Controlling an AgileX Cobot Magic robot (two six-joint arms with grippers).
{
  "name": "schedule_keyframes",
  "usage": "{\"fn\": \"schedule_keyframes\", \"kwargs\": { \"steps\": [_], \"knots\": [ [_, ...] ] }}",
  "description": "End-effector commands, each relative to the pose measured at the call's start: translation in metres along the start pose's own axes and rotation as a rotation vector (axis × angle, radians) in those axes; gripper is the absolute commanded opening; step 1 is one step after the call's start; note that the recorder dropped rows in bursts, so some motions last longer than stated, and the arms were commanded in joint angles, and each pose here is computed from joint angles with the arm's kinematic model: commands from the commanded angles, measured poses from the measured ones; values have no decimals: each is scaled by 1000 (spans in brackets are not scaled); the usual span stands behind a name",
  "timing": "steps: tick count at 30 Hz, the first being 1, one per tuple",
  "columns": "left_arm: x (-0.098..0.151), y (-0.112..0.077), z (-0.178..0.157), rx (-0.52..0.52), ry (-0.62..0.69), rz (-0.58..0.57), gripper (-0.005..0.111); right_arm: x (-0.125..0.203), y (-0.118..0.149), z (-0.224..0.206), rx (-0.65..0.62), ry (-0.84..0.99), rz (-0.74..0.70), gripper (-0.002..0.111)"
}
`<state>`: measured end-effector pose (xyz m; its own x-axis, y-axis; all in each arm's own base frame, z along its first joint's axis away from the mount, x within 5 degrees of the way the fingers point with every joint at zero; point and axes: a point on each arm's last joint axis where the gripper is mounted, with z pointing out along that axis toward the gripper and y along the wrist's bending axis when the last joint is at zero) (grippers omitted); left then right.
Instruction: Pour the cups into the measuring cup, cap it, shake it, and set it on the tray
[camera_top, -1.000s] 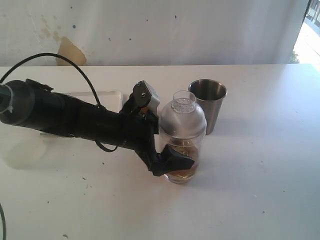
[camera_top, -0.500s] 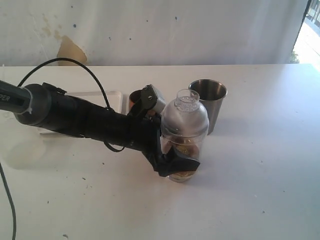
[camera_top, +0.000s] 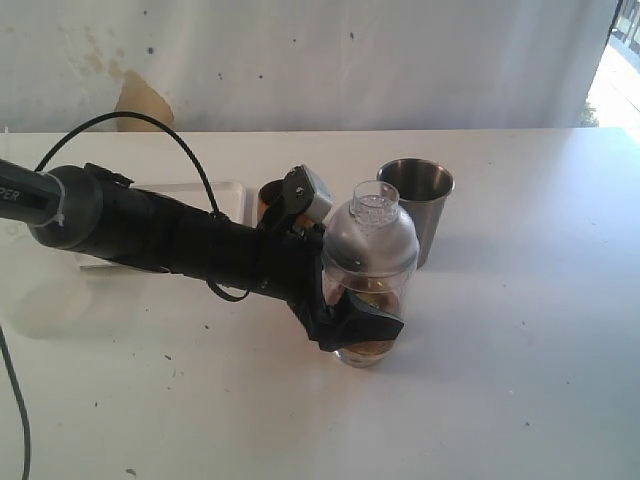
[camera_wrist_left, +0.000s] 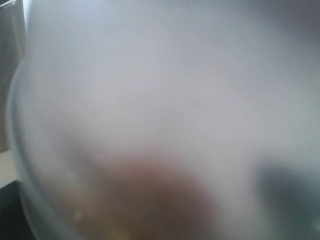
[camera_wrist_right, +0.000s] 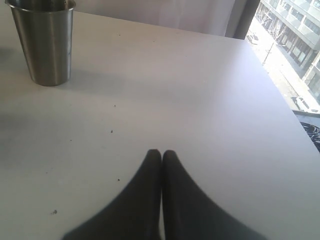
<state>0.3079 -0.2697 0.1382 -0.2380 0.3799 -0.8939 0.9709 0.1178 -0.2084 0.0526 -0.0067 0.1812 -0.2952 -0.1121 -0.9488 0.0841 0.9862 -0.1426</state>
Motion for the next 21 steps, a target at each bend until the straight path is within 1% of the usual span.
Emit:
{"fn": "schedule_keyframes", "kwargs": {
  "steps": [1,17,21],
  "knots": [
    [-2,-2,0,14,-13,1,105,1,0,0,3,-4,-4,0],
    [-3,-1,0,13,-16,-2,105,1,0,0,3,-4,-4,0],
    [-3,-1,0,13,-16,-2,105,-5,-2,0,29,-74,-47,0]
  ]
}}
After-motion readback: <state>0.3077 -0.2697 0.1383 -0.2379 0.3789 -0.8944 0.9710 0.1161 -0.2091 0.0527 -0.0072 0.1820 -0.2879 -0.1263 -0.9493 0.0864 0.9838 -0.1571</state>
